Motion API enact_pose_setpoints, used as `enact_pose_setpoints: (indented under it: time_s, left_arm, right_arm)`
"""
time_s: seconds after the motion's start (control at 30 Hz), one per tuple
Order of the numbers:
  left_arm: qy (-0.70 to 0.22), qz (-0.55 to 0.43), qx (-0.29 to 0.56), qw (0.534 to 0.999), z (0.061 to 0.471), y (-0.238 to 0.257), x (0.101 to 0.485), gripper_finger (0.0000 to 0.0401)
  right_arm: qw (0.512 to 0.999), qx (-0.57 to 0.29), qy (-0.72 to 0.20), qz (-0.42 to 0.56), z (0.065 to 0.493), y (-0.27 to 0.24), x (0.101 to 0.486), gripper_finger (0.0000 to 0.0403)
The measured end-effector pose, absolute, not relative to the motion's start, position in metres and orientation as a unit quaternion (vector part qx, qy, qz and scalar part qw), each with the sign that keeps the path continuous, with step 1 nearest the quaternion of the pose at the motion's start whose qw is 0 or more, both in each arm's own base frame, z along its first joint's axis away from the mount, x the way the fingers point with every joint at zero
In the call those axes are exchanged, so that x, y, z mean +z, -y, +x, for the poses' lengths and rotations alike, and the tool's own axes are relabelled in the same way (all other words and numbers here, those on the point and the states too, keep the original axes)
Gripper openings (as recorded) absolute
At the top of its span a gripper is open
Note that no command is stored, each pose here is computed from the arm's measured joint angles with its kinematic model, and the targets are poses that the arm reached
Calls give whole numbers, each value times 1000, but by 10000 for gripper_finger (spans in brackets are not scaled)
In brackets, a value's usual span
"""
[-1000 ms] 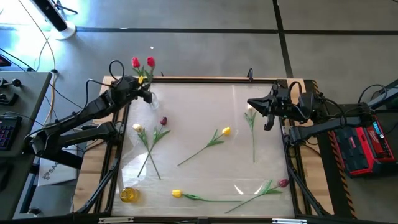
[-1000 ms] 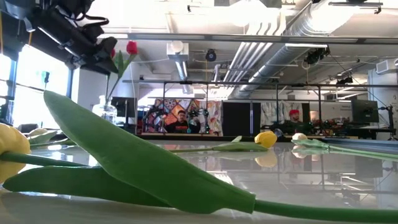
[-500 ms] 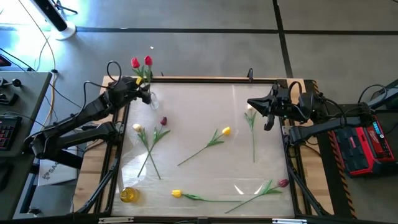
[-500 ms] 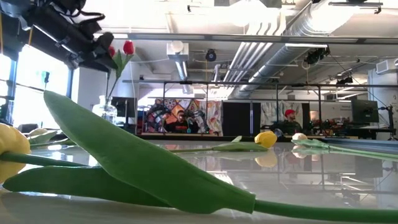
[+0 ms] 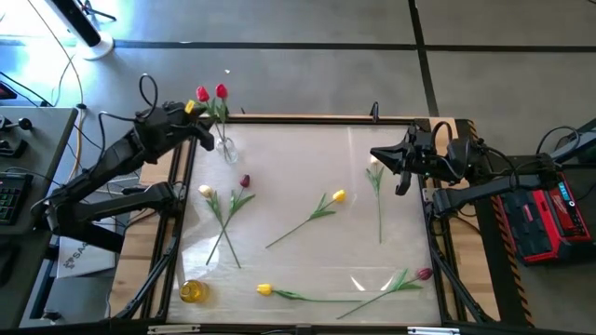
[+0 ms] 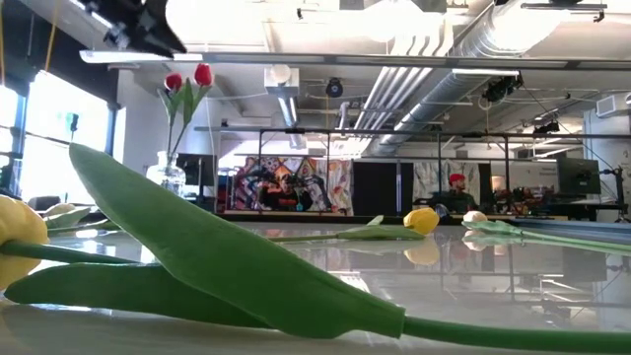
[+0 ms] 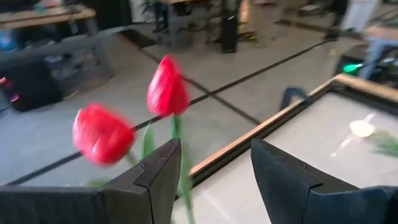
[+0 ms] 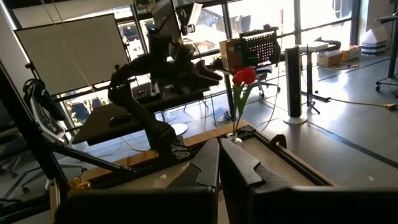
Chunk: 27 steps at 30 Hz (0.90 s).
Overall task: Sort flowers into vase by color
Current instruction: Put the right dark red flower into the transparent vase
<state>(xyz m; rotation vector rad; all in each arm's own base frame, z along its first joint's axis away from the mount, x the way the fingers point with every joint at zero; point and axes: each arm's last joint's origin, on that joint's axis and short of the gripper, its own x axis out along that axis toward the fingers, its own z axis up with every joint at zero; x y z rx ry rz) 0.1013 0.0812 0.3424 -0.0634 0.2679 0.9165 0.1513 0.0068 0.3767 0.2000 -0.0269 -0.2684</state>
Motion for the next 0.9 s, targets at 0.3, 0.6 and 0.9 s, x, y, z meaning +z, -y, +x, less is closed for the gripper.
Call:
enact_pose_setpoints:
  time_s: [0.3, 0.6, 0.9]
  left_arm:
    - [-124, -21, 356, 926, 129, -75, 383, 184]
    - [-102, -5, 263, 960, 188, -70, 397, 184]
    - [-73, -18, 130, 989, 258, -58, 392, 184]
  right_arm:
    - [986, -133, 14, 100, 151, -7, 377, 0]
    - [986, -133, 13, 99, 151, -7, 377, 0]
    - [986, -133, 13, 99, 151, -7, 377, 0]
